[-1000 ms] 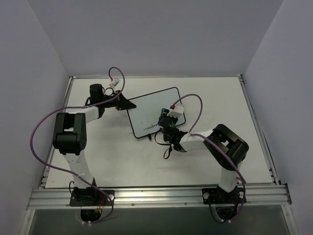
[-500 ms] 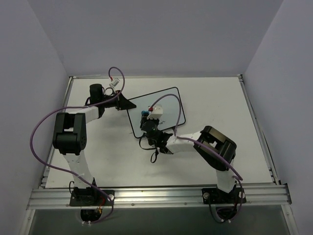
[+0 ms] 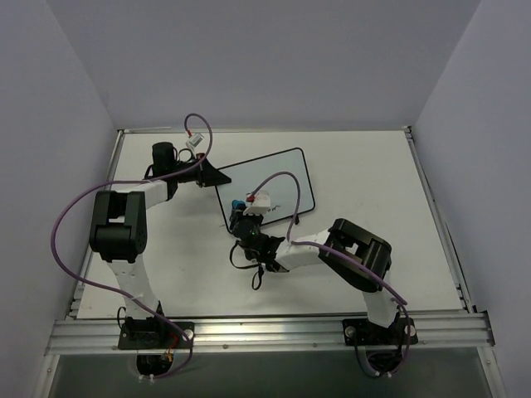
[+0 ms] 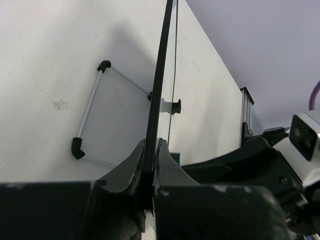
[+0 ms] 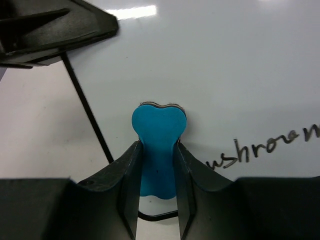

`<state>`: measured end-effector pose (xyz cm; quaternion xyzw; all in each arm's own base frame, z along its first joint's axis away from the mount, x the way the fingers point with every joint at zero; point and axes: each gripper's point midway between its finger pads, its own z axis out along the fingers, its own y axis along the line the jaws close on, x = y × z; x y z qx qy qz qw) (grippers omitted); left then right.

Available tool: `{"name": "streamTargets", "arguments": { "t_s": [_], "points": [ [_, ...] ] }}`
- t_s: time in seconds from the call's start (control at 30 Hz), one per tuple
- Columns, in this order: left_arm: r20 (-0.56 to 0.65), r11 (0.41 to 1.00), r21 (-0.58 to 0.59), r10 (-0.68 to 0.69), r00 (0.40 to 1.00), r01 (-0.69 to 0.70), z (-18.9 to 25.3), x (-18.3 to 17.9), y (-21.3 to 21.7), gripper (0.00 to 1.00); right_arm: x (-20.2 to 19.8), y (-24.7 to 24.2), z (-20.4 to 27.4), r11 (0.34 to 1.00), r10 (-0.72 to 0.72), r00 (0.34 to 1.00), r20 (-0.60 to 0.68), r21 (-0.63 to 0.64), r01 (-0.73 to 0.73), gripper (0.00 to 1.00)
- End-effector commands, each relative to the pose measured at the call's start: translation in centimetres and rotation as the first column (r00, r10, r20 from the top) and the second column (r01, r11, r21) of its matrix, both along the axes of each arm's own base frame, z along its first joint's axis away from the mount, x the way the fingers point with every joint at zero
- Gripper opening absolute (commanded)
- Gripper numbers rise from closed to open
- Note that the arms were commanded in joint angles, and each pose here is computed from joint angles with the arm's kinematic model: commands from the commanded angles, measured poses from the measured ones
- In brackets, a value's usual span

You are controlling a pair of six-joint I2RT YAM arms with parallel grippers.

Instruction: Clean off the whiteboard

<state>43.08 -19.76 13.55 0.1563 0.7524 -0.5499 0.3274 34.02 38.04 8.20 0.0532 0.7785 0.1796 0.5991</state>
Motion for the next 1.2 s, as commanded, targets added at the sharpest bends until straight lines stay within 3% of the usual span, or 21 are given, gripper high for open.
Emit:
{"name": "streamTargets", "arguments": {
  "t_s": [0.0, 0.4, 0.67, 0.77, 1.17],
  "points": [
    [0.095, 0.969, 0.179, 0.154, 0.983, -0.169, -4.3, 3.0, 2.1, 0.02, 2.0, -8.3, -3.7, 0.970, -0.229, 0.972, -0.046, -0.098, 0.224, 0.00],
    [0.097, 0.969, 0.177, 0.155, 0.983, -0.170, -4.2, 3.0, 2.2, 0.02, 3.3, -17.5, -5.2, 0.906, -0.417, 0.906, -0.066, -0.114, 0.408, 0.00],
    [0.097, 0.970, 0.177, 0.153, 0.983, -0.169, -4.3, 3.0, 2.1, 0.02, 3.5, -20.2, -5.0, 0.886, -0.463, 0.880, -0.104, -0.067, 0.458, 0.00],
    [0.099, 0.970, 0.178, 0.153, 0.983, -0.168, -4.2, 3.0, 2.1, 0.02, 3.4, -19.8, -5.2, 0.900, -0.436, 0.892, -0.118, -0.033, 0.435, 0.00],
    [0.100, 0.970, 0.178, 0.152, 0.983, -0.168, -4.2, 3.0, 2.1, 0.02, 0.8, -7.9, -3.6, 0.981, -0.178, 0.982, -0.062, 0.071, 0.182, 0.00]
  ]
}}
